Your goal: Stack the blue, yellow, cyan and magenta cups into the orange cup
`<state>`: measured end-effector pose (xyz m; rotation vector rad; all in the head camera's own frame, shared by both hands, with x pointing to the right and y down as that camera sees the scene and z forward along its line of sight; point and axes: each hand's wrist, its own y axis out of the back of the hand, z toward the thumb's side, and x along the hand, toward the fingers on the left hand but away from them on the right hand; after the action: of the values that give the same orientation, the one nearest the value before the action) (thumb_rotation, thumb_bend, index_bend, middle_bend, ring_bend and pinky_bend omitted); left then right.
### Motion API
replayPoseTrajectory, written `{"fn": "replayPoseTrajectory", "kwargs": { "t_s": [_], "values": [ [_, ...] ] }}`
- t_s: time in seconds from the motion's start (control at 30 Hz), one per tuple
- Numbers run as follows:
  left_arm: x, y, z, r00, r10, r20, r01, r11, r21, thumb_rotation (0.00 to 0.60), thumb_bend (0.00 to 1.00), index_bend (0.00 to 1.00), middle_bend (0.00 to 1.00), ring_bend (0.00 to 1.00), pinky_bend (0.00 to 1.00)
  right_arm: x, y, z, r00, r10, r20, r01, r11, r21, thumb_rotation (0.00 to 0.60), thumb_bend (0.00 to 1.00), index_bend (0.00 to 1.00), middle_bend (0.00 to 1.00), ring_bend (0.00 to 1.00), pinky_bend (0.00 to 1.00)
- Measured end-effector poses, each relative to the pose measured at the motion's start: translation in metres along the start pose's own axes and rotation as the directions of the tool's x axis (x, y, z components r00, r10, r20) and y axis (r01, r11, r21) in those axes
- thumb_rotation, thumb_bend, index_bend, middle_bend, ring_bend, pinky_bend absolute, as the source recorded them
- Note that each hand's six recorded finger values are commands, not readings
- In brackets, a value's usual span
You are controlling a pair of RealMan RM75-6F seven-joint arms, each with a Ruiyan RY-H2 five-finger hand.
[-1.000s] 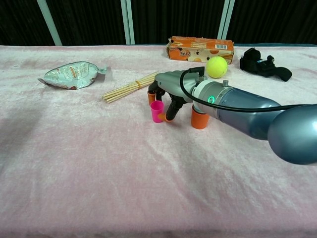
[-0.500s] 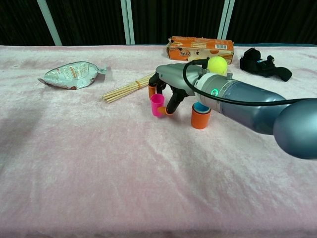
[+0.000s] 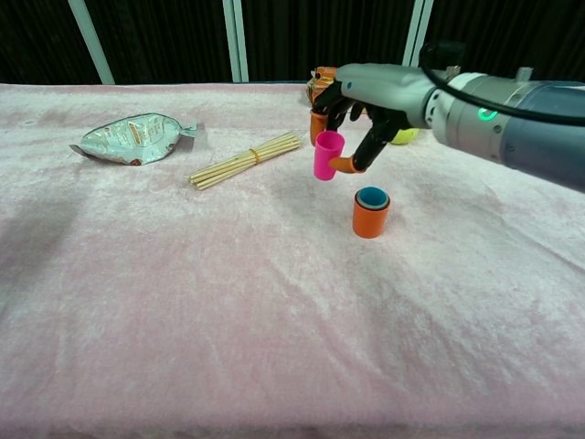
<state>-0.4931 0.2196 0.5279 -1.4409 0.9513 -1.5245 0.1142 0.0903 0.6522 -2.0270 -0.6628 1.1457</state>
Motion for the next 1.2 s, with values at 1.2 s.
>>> {"fn": "replayPoseTrajectory", "kwargs": {
  "t_s": [1.2],
  "values": [
    [0.000, 0.000, -0.002, 1.000, -0.006, -0.008, 0.006, 1.000, 0.000, 0.600, 0.71, 0.09, 0.02, 0.00, 0.01, 0.028, -0.029, -0.040, 0.997, 0.053, 0.057, -0.057, 0.996, 0.072, 0.600, 0.31, 0.48, 0.42, 0.25, 0.21]
  ]
}}
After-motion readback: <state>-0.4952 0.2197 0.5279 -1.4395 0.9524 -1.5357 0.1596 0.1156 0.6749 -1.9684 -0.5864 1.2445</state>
